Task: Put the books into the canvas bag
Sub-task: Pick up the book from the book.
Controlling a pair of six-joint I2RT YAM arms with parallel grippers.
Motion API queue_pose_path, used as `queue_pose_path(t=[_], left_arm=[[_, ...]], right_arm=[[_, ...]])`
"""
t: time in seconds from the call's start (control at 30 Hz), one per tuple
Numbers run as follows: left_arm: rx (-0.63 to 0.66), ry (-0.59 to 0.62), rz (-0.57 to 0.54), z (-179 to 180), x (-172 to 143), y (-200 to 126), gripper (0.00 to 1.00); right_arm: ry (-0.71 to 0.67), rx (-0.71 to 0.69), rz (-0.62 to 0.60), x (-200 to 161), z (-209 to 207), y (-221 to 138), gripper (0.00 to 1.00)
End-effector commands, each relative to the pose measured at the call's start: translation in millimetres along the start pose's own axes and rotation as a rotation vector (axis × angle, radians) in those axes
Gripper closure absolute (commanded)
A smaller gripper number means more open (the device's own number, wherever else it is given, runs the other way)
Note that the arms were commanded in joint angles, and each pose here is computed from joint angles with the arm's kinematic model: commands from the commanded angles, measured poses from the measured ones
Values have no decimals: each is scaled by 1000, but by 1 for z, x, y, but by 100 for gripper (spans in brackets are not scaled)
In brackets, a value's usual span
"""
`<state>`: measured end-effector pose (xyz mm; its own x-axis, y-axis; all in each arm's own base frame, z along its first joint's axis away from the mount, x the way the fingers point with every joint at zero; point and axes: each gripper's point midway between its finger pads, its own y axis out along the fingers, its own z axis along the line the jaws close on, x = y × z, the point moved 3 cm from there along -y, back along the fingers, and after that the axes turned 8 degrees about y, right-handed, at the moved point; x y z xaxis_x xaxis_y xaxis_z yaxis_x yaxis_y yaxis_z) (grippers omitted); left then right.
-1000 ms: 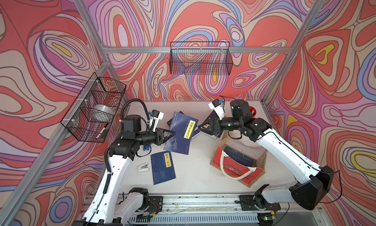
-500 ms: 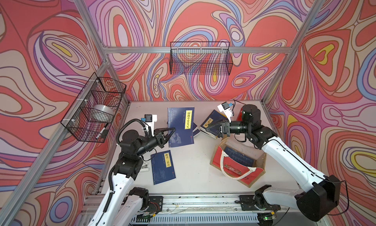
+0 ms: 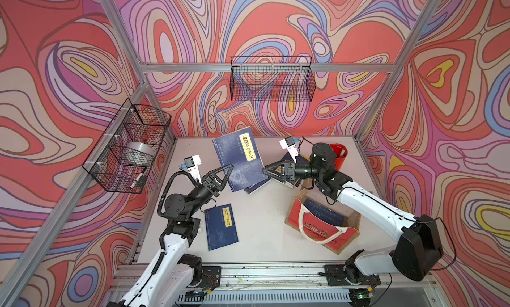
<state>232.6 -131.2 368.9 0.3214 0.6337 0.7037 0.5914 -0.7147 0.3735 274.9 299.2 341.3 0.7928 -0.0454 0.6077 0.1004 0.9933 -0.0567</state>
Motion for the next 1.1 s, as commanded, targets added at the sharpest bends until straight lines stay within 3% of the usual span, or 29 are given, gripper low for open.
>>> queue_pose_path(t=[0.0, 0.13, 0.37, 0.43, 0.57, 0.6, 0.8, 1.07], left_arm=[[-117, 37, -58, -28, 13, -3, 100], [-112, 43, -69, -28, 14, -4, 100], [-105, 39, -57, -23, 11, -2, 100], [-104, 38, -41, -23, 8, -2, 95], [-121, 101, 62, -38, 10, 6, 36], [-121, 128, 108, -42, 9, 8, 30], [-170, 269, 323, -68, 7, 17, 22], [-187, 339, 483, -79, 3, 17, 27]], right_arm=[[-54, 65, -37, 12, 23, 7, 3], [-45, 115, -7, 5, 34, 21, 15], [-4, 192, -23, 4, 46, 26, 85], [-25, 170, -14, 2, 48, 23, 97], [-73, 86, 83, -9, 50, 15, 100], [-82, 92, 123, -14, 52, 13, 100], [-141, 130, 275, -42, 61, -1, 100], [-145, 57, 395, -71, 43, -18, 100]])
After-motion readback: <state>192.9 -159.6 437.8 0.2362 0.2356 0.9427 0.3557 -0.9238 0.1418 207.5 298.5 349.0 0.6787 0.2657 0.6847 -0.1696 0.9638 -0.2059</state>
